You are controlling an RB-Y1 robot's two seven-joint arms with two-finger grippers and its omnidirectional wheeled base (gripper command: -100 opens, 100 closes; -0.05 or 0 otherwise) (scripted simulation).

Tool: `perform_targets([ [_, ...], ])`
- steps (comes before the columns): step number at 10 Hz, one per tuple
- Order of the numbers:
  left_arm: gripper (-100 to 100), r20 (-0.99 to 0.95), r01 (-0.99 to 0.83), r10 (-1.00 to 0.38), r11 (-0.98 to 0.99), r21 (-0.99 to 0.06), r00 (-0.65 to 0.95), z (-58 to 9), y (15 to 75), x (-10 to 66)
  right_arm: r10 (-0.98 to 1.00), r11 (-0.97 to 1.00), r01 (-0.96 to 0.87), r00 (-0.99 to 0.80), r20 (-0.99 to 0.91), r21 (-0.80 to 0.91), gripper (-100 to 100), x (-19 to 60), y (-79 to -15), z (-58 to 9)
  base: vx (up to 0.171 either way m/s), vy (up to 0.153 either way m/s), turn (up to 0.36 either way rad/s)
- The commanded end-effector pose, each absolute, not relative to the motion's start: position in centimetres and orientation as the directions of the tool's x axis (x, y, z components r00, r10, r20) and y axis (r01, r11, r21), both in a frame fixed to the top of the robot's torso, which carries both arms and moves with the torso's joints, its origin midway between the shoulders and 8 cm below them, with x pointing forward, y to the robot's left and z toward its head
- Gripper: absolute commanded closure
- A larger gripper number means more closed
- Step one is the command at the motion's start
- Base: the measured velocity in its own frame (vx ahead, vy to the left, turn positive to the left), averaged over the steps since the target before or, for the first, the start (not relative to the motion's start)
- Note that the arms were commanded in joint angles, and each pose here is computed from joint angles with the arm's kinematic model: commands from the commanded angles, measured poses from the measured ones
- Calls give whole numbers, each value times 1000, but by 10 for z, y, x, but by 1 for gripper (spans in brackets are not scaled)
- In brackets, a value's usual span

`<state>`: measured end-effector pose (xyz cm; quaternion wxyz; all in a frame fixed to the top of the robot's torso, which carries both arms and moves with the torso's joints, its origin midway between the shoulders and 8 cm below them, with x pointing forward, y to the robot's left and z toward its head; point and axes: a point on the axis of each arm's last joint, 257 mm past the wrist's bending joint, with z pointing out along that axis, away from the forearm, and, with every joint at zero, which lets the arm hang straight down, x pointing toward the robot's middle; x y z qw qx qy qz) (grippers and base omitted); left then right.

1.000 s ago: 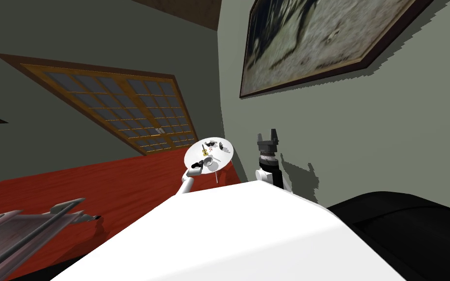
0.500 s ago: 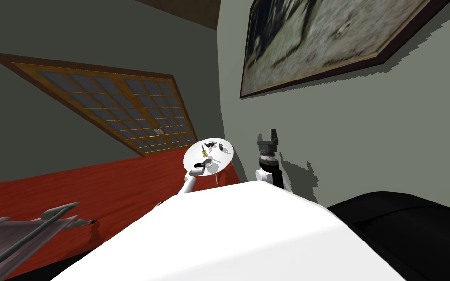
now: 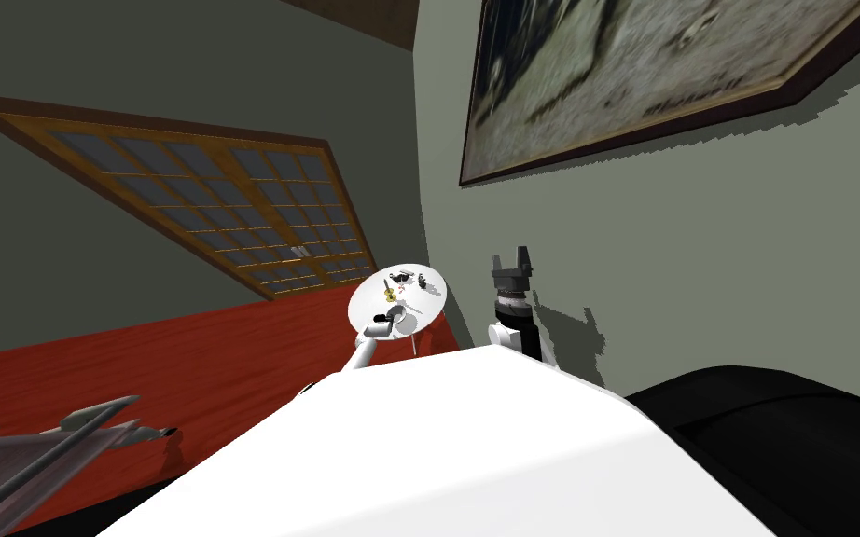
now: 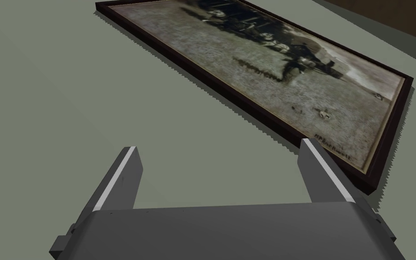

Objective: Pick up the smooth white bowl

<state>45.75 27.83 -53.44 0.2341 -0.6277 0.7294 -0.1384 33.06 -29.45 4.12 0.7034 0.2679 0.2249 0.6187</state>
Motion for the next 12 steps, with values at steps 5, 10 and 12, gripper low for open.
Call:
perform_targets([
  [5,-100,-144,-849,-985,159,-503,-99,-551,268,445,991,91,-750,133,15,655,0,331,-295,41,37,45,-16],
  [10,-100,-120,-851,-988,144,-506,-96,-564,257,432,991,91,-750,133,15,655,0,331,-295,41,45,50,-16],
  [12,100,-118,-850,-988,143,-508,-96,-564,257,432,991,91,-750,133,15,655,0,331,-295,41,4,1,-11],
])
